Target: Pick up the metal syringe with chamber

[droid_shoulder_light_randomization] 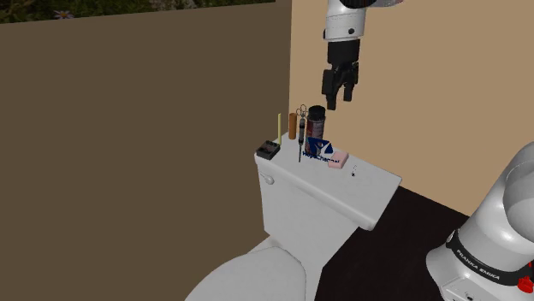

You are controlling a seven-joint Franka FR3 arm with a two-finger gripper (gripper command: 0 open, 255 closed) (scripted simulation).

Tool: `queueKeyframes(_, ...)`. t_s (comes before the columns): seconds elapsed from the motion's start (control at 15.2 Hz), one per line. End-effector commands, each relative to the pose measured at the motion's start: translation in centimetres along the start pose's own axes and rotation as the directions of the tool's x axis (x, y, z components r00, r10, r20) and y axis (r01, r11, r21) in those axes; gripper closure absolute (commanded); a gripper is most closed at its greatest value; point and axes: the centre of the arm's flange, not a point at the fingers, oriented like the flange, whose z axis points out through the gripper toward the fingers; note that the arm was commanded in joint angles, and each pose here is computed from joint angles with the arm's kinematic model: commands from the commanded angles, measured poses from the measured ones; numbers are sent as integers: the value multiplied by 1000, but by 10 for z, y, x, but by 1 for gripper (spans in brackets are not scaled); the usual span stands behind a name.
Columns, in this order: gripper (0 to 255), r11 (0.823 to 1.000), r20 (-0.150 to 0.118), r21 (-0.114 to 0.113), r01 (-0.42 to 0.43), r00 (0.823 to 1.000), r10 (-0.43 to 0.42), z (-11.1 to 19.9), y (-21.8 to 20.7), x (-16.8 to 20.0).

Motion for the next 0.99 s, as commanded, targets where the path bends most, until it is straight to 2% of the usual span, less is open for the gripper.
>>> queueKeyframes(0.0, 0, 1000, 11, -21, -3, 1000, 4, 3, 2, 28)
queueKeyframes(0.59, 0, 993, 58, -113, -15, 998, 22, 15, 2, 153)
queueKeyframes(0.92, 0, 993, 58, -114, -15, 998, 22, 36, 4, 157)
